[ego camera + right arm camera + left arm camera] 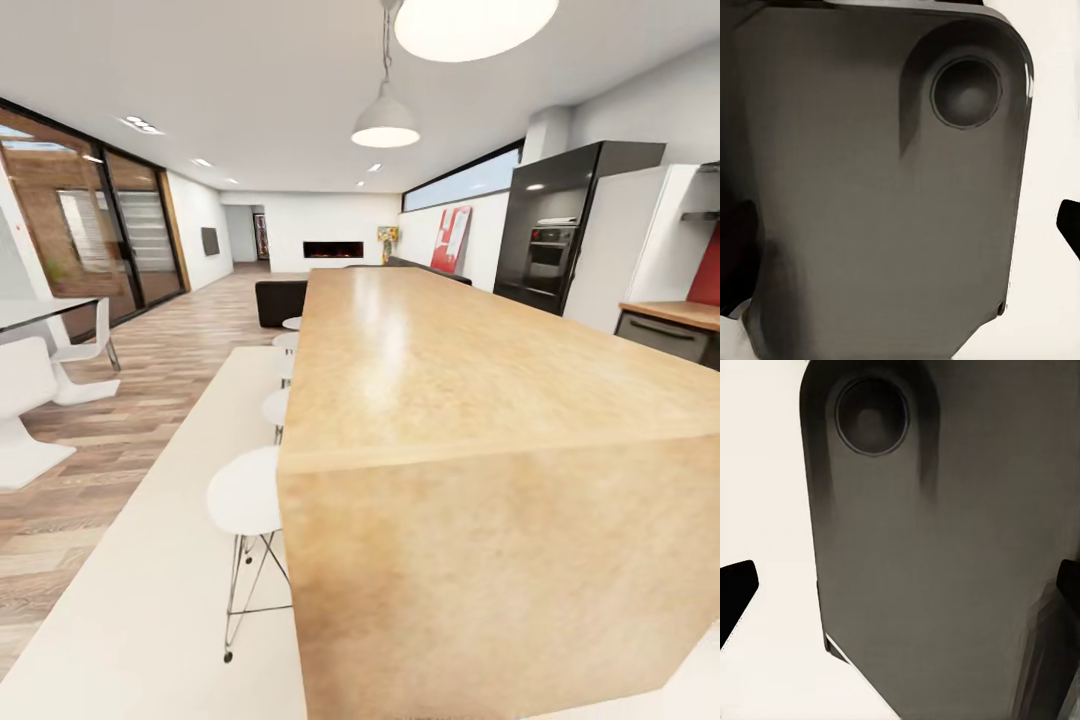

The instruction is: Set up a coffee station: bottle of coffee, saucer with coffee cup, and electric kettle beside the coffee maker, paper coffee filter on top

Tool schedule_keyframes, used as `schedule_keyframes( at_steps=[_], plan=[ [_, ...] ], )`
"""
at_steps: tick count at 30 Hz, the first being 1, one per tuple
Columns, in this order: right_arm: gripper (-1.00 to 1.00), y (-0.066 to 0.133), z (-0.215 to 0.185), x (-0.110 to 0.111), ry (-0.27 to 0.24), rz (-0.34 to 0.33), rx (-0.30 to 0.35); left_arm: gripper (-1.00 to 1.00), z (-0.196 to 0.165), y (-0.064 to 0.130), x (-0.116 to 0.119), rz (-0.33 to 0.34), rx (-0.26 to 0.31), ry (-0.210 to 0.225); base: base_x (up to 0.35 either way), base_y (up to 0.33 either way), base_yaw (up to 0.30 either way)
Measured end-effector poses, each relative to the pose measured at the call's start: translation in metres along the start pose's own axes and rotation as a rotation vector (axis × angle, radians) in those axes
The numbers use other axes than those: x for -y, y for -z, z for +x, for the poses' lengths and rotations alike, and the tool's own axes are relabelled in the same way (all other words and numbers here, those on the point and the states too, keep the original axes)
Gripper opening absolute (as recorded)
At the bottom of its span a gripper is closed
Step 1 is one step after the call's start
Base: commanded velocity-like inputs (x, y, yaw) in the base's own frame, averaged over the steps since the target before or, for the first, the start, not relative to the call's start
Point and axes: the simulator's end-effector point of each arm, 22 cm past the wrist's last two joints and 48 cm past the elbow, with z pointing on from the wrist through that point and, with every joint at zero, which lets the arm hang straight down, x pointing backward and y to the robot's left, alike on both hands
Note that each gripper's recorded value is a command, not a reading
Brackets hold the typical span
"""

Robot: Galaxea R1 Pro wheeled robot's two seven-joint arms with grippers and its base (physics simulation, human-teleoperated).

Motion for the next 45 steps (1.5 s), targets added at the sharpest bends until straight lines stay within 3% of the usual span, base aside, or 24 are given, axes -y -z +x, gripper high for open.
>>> schedule_keyframes(
  at_steps=[31, 45],
  plan=[
    [1.0, 0.048, 0.0, 0.013, -0.001, 0.019, 0.0, 1.0, 0.004, 0.048, 0.007, 0.001, -0.01, 0.005, 0.0, 0.0, -0.273],
    [1.0, 0.07, -0.007, 0.031, 0.0, 0.043, 0.015, 1.0, 0.005, 0.069, 0.008, 0.001, -0.008, 0.004, 0.0, 0.0, -0.3]
  ],
)
